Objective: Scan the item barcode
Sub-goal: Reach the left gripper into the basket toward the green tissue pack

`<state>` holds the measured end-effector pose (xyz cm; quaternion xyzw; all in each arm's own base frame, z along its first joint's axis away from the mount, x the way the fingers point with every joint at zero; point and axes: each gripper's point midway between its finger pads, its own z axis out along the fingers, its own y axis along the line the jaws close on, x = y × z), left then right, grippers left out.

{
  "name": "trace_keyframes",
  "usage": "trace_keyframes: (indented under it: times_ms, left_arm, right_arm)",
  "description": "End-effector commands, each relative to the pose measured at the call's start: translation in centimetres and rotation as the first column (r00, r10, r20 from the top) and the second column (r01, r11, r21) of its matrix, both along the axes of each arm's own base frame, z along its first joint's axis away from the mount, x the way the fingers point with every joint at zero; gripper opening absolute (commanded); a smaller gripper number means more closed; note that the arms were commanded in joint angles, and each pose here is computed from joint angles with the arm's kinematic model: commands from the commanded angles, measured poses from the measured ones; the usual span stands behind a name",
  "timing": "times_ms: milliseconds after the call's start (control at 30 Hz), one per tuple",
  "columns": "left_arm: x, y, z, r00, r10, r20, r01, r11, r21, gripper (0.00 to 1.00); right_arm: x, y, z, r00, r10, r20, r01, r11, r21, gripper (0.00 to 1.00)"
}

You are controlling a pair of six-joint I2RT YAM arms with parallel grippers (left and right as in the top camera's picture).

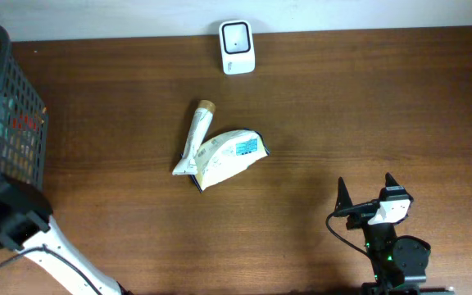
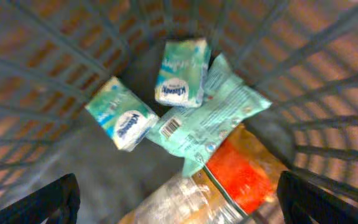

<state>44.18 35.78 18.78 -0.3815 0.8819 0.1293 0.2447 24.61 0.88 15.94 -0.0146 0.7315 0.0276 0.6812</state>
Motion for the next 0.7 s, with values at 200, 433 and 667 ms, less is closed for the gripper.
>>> trace_keyframes:
  times_ms: [200,433,667]
  left_arm:
    - [-0.9,4.4,-9.7,0.981,0.077,-0.177,-0.070,0.996,0.050,0.99]
    - [-1.6,6.1,-12.7,0.969,0.114,-0.219,-0.101,0.992,0.070,0.99]
    - [-2.8,5.9,-14.7,0.949,0.124,-0.289,-0.110,0.992,0.062,0.62]
  right_arm:
    - [0.0,0.1,-0.3,1.000,0.007,-0.003,-0.007,1.000,0.001,0.99]
    - [0.0,0.1,-0.3,1.000,0.007,-0.003,-0.007,1.000,0.001,0.99]
    - [0.0,0.1,-0.3,1.000,0.007,-0.003,-0.007,1.000,0.001,0.99]
